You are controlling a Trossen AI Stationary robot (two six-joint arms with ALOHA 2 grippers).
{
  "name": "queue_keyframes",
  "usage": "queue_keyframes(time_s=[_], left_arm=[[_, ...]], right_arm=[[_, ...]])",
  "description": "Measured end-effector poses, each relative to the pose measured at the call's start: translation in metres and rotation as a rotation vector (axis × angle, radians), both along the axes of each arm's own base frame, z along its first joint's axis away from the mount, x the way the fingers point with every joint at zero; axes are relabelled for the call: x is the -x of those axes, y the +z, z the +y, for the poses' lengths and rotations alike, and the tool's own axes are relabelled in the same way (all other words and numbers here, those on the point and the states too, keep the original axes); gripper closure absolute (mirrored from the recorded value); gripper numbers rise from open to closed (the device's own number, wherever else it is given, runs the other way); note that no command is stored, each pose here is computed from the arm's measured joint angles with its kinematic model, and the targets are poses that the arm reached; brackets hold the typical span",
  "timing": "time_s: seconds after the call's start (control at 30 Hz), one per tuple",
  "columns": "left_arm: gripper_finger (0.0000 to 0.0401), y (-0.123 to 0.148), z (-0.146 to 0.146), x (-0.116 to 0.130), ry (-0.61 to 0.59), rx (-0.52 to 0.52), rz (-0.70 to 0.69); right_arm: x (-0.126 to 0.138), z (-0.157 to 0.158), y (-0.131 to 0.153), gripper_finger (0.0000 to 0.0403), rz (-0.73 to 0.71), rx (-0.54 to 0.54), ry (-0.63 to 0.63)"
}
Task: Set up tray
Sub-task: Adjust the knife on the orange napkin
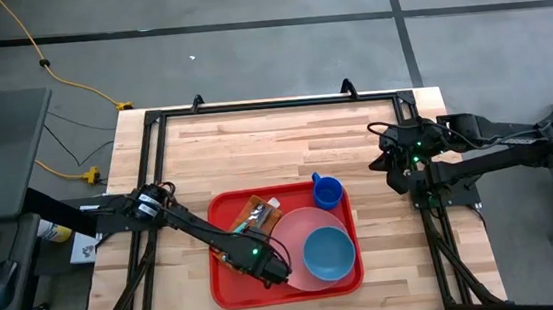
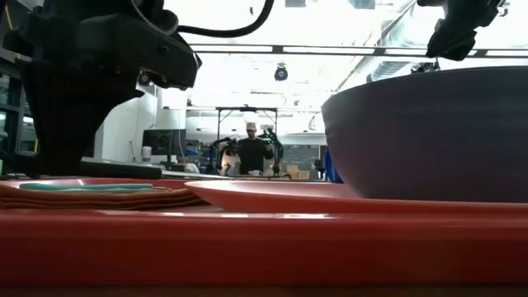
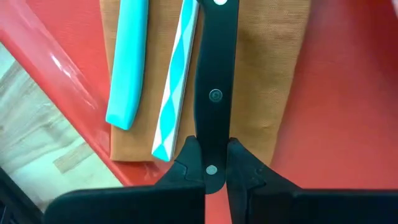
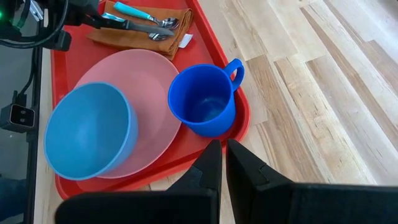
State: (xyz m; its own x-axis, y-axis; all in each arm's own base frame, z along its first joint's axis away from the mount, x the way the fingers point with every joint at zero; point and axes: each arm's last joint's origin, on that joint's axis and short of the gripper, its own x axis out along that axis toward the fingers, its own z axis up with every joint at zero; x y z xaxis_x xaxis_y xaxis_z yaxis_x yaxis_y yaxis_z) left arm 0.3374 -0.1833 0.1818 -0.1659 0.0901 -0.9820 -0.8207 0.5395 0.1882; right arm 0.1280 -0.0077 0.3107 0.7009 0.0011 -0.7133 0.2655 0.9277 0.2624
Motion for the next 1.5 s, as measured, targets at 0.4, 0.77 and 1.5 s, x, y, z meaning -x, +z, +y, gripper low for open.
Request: queue_keyframes(time_s=[0.4,0.77,1.5], left_arm=[[0.0353,-0.005,0.0,0.002,-0.009,0.04,0.025],[0.0353,-0.013,-0.002,-0.002,-0.054,0.057,-0.041],[0.0335,-0.013,0.0,0.0,-0.22,0.044,-0.012]], right_arm=[[0.0,0.0,0.0,0.0403,0.0,-0.001,0.0],[0.0,0.0,0.0,0.0403,0.002,0.001,0.0],[0.0,0.0,-0.001,0.0403,0.003,0.023,0.003]])
